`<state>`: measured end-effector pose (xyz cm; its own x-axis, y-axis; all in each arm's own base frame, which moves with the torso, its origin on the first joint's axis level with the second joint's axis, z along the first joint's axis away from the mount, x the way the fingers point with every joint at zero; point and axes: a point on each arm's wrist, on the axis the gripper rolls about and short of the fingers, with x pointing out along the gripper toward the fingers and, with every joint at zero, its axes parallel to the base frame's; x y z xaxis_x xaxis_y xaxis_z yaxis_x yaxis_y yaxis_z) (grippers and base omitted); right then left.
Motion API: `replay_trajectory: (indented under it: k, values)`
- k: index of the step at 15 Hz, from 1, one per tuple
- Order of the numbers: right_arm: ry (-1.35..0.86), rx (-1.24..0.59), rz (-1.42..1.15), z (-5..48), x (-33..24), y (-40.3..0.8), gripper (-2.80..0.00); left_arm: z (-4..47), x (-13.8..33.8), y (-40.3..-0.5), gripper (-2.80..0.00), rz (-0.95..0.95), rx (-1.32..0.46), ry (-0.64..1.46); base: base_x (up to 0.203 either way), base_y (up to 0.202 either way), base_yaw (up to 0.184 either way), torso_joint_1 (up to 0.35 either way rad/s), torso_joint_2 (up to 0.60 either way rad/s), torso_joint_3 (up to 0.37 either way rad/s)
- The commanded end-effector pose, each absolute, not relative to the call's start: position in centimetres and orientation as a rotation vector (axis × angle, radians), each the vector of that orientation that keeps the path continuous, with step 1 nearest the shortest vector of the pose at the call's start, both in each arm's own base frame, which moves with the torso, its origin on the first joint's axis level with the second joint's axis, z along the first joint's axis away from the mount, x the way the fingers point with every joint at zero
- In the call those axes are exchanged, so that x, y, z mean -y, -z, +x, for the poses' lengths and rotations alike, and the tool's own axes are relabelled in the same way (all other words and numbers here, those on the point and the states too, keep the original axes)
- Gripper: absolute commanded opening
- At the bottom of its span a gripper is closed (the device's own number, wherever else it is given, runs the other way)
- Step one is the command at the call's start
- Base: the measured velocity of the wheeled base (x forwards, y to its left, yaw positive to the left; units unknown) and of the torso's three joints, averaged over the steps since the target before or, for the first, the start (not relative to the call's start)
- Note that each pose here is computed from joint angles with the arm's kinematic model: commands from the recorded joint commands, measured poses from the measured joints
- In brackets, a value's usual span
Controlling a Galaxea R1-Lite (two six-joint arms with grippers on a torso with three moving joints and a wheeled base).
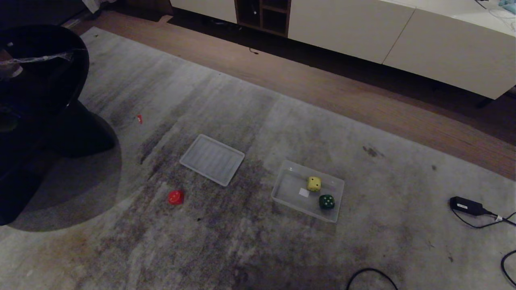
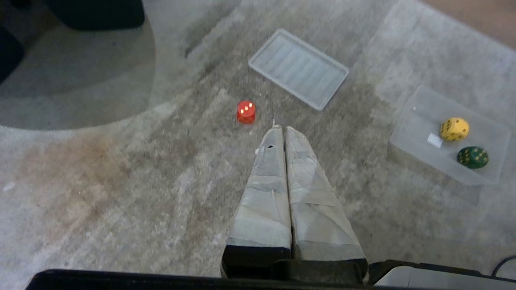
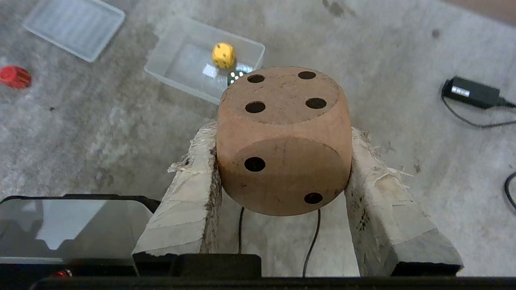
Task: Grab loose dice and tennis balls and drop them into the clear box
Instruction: Put the toys in the box
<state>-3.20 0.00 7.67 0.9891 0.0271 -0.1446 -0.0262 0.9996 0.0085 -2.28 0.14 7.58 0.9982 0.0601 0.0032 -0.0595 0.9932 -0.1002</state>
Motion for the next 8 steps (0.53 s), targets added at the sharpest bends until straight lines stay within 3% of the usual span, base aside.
replay_trajectory:
  k: [1,8]
  values:
    - [-0.029,-0.149,0.006,-3.19,0.00,-7.65,-2.80,-2.26,-0.14,-7.54,-2.80,-0.101,0.003,-0.060,0.000,0.000,0.000,0.008,0.00,-0.199]
    - [-0.029,-0.148,0.006,-3.19,0.00,-7.66,-2.80,-2.26,-0.13,-7.54,-2.80,-0.095,0.003,-0.060,0.000,0.000,0.000,0.003,0.00,-0.195]
